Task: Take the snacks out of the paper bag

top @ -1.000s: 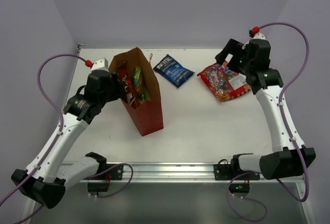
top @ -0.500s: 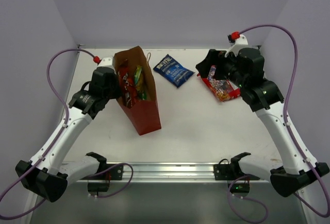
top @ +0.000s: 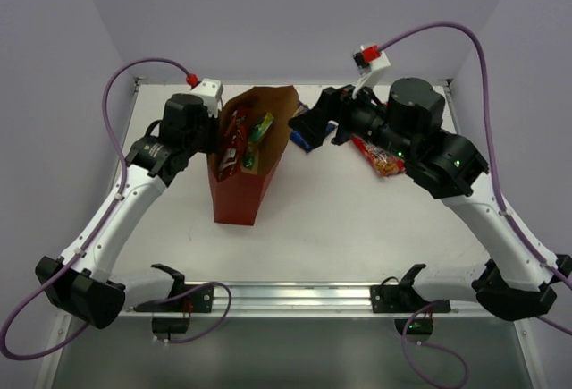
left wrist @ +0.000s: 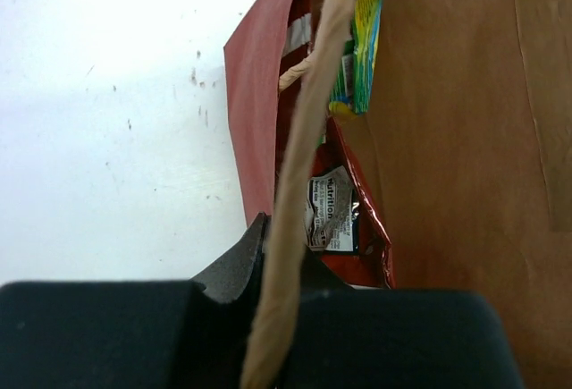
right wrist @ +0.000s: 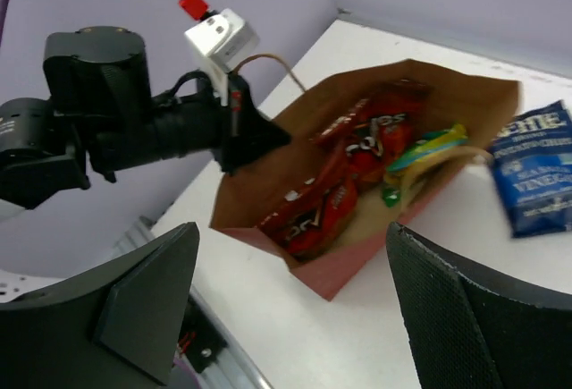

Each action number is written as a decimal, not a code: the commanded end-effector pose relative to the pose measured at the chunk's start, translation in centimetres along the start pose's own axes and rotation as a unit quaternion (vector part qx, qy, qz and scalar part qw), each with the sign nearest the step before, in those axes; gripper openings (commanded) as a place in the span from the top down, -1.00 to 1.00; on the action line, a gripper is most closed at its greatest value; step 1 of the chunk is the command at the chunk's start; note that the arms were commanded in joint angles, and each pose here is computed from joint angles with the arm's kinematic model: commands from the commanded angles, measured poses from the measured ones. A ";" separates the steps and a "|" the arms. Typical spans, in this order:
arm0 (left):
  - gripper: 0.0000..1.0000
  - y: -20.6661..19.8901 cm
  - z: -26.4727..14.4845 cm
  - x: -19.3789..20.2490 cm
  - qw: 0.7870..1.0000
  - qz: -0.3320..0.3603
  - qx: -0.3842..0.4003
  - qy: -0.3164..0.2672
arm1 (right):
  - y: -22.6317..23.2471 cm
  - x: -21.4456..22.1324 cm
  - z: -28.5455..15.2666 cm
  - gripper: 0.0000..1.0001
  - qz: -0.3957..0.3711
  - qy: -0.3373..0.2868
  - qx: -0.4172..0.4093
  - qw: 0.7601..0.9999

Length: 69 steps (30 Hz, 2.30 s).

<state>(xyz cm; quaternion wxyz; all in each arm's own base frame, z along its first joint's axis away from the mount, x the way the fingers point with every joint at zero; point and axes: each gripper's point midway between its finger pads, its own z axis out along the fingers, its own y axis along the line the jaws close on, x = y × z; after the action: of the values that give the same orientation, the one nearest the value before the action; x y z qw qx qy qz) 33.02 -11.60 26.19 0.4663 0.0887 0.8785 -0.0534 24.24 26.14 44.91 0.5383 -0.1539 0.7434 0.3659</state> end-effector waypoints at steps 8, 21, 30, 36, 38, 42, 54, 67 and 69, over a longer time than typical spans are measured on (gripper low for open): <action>1.00 -3.6 -2.1 -5.3 0.993 -0.047 0.077 -0.082 | 4.7 5.0 8.8 -0.64 0.066 0.102 0.017 0.992; 1.00 -3.9 -2.7 -5.0 0.992 -0.072 0.054 -0.092 | 1.5 16.1 14.2 -0.60 0.111 0.220 0.113 0.963; 1.00 -4.3 -3.2 -5.3 0.990 -0.073 0.063 -0.105 | -0.5 19.7 15.4 -0.50 0.106 0.257 0.155 0.948; 1.00 -3.9 -3.2 -4.6 0.991 -0.071 0.056 -0.101 | 0.0 17.1 13.0 -0.46 0.108 0.230 0.137 0.957; 1.00 -3.7 -3.1 -4.6 0.991 -0.071 0.050 -0.102 | 0.3 16.2 12.5 -0.46 0.111 0.219 0.131 0.961; 1.00 -3.5 -3.1 -4.6 0.991 -0.070 0.044 -0.102 | 0.5 14.2 11.6 -0.46 0.114 0.191 0.129 0.967; 1.00 -3.8 -3.7 -5.6 0.990 -0.067 0.053 -0.113 | 0.8 16.0 13.5 -0.47 0.127 0.209 0.120 0.962; 1.00 -4.0 -3.3 -5.0 0.990 -0.072 0.052 -0.106 | -0.6 22.3 18.6 -0.43 0.135 0.261 0.149 0.944; 1.00 -4.0 -3.3 -5.0 0.991 -0.072 0.050 -0.105 | -0.9 22.6 18.7 -0.30 0.134 0.261 0.154 0.944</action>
<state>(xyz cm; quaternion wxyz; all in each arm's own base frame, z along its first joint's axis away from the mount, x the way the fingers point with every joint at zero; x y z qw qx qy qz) 31.04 -14.42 26.89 0.4737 0.0642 0.8728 -0.0986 28.28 41.55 17.92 0.2586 -0.0768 0.9353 0.2289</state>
